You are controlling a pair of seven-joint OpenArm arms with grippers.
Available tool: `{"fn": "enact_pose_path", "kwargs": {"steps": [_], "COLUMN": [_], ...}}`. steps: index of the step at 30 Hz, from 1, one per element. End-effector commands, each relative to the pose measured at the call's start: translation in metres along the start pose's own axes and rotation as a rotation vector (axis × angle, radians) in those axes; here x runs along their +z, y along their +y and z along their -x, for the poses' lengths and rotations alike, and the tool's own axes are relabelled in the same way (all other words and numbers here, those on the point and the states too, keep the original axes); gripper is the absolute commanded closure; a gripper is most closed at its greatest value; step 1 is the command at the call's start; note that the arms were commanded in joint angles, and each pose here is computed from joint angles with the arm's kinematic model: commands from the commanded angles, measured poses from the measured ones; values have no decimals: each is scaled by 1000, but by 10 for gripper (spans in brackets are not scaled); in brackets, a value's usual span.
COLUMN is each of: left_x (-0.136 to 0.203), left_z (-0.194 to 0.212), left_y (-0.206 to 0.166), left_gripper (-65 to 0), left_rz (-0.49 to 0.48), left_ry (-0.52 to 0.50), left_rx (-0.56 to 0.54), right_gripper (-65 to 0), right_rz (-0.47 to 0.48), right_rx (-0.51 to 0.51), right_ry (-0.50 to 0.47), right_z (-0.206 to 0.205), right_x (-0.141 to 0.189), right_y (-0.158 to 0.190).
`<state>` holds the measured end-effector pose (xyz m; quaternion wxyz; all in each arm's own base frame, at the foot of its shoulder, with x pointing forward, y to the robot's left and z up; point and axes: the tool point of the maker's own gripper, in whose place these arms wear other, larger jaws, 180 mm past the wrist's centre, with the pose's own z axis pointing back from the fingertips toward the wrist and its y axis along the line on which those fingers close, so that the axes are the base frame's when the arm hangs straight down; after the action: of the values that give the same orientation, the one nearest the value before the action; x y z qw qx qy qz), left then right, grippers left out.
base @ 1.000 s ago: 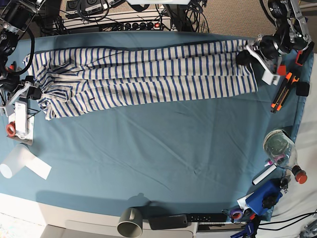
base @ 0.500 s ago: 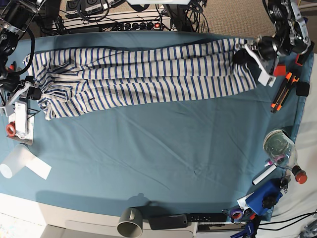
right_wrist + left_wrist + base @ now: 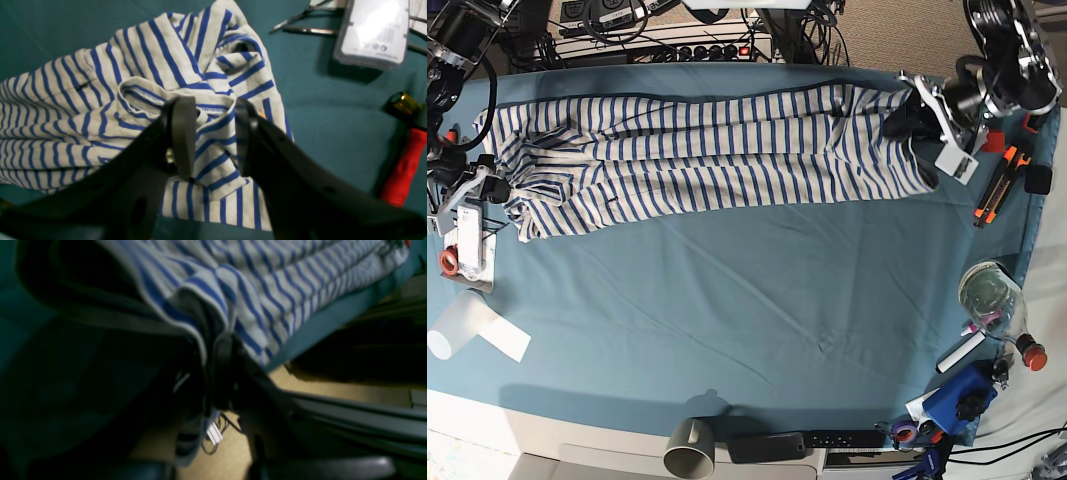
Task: Fold the T-shirt properly
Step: 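Grasp the end of the folded striped strip with the left gripper, then lift the strip end and fold it toward the right gripper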
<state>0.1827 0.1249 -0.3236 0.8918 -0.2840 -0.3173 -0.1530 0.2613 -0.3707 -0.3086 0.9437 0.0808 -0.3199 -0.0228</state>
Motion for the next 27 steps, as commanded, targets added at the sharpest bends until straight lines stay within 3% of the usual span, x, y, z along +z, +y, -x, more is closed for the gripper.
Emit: {"fn": "enact_pose_path", "kwargs": {"steps": [1,12,16,24,27], "left_x": [5,8,-9,-45,-57], "left_z": [-15,-53,-49,-41,-44], "left_y": [-8,-76,-109,-160,-171], "left_gripper": [0,0,0,0,0], "left_rz": [18,223,334,426,413], "left_ry": [-60,-260,-228,-148,-143], "left_rx": [-34,-112,-137,-276,-321], "right_gripper": [-202,-202,-202,-202,-202], "right_rz": [10,6,5,-56,-65], "right_rx": [27,27,25,-31,-39], "right_ry": [-59,-63,-63,-75,-67], "right_z": [-19,-20,-20,-6,2], "right_x": [10,9,9,-9,-16], "right_y": [-3,-2,-2,18,24]}}
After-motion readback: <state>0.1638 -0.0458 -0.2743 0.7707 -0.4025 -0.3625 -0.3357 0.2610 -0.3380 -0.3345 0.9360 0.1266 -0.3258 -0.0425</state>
